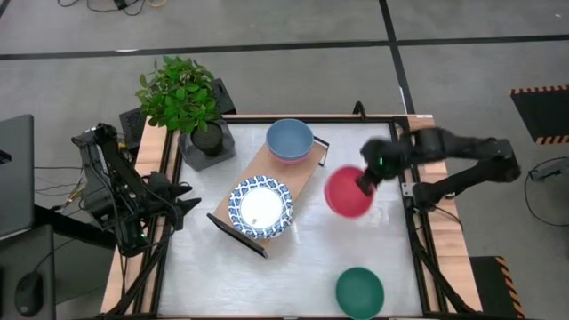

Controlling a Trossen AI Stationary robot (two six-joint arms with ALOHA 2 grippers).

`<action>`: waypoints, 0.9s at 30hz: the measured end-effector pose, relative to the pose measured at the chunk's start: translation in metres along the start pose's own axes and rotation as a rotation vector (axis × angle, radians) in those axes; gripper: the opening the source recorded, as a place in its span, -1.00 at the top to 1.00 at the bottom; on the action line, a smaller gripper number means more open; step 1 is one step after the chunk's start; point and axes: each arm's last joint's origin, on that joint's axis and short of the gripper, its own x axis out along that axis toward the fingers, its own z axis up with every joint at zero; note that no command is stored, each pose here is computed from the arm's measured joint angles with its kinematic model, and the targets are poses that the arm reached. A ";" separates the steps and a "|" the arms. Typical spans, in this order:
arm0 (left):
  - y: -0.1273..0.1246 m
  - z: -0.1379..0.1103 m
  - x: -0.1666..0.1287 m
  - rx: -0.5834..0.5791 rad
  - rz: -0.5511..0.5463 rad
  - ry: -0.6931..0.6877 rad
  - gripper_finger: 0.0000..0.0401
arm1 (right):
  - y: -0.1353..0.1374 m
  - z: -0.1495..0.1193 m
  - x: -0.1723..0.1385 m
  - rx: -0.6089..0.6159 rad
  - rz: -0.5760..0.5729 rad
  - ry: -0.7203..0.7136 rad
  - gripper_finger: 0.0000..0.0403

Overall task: Place and stack bowls onto a shelf
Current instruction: Stack the orange bowl on the blue bowl on the shelf

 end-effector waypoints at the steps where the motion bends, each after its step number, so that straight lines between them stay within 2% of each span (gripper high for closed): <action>1: 0.000 0.000 0.000 0.000 0.000 0.001 -0.27 | 0.001 0.011 -0.009 0.004 0.005 -0.042 0.86; 6: 0.000 -0.001 0.000 -0.003 0.008 0.031 -0.27 | 0.006 0.061 -0.046 -0.003 0.029 -0.214 0.86; 11: 0.001 -0.002 0.000 0.018 0.023 0.085 -0.27 | 0.011 0.110 -0.059 -0.019 0.027 -0.296 0.86; 20: 0.001 -0.002 0.000 0.016 0.024 0.087 -0.27 | 0.010 0.188 -0.031 -0.032 0.094 -0.267 0.86; 27: 0.001 -0.002 0.000 0.015 0.025 0.089 -0.27 | 0.003 0.219 0.008 -0.025 0.093 -0.170 0.86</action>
